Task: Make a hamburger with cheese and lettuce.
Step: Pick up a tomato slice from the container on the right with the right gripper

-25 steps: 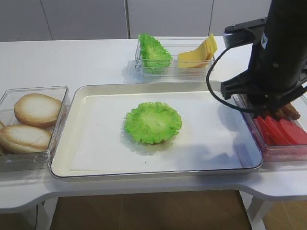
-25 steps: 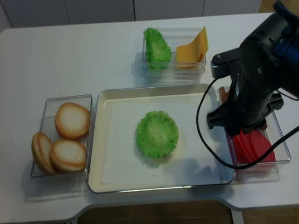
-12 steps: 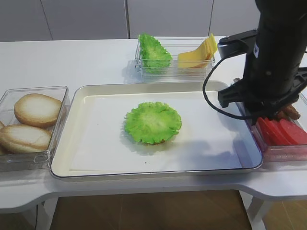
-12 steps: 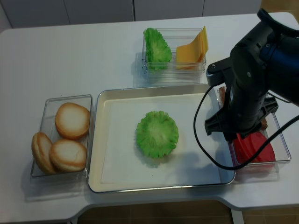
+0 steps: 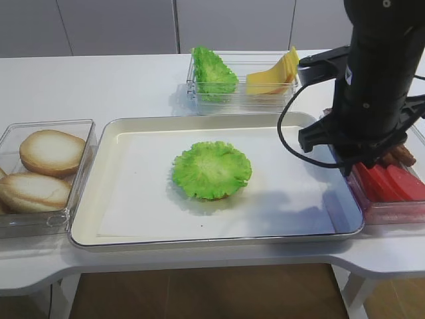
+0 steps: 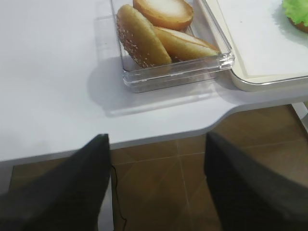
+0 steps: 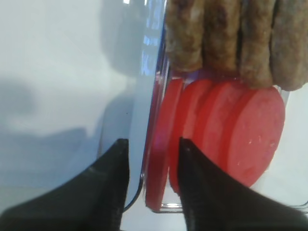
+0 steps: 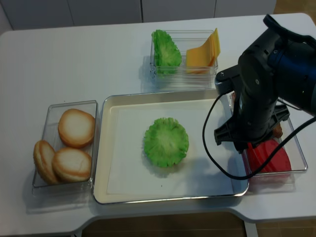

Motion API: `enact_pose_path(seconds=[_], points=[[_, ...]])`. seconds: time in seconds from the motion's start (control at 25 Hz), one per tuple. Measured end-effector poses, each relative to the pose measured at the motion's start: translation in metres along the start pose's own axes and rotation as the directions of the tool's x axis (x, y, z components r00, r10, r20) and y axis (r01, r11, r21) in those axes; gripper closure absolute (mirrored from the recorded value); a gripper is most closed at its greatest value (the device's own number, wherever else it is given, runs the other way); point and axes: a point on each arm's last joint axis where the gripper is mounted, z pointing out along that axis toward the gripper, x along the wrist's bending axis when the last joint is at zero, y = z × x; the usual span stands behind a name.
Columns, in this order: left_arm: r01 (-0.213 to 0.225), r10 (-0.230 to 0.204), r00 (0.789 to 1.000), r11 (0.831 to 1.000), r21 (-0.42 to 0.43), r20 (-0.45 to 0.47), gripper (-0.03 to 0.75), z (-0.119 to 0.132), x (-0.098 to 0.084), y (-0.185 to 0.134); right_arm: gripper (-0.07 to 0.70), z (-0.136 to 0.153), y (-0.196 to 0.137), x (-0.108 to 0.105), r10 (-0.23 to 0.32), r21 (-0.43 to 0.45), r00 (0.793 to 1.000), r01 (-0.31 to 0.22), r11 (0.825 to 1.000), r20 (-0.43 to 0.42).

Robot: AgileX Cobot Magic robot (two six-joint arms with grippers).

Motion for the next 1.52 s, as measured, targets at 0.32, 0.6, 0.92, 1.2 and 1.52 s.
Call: enact_pose_path(seconds=[0.32,0.6,0.92,1.2,1.52], points=[[0.0,0.0,1.0,1.0,0.0,0.0,0.257,0.0,0.0,0.0,0.486,0.0,0.0004,-0.0011,-0.008,-0.005,1.0,0.008,1.0,0.013],[0.0,0.0,1.0,1.0,0.0,0.0,0.257,0.0,0.0,0.0,0.505,0.0,0.0005,-0.0014,-0.007,-0.006,1.0,0.007,1.0,0.015],[0.0,0.0,1.0,1.0,0.0,0.0,0.257,0.0,0.0,0.0,0.506,0.0055,0.0021,-0.0005,-0.017,0.009,1.0,0.017,1.0,0.026],[0.0,0.0,1.0,1.0,0.0,0.0,0.257,0.0,0.0,0.0,0.579,0.006,0.0022,-0.0004,-0.018,0.01,0.999,0.017,1.0,0.027],[0.0,0.0,1.0,1.0,0.0,0.0,0.257,0.0,0.0,0.0,0.587,0.006,0.0023,-0.0006,-0.019,0.01,0.999,0.018,1.0,0.029]])
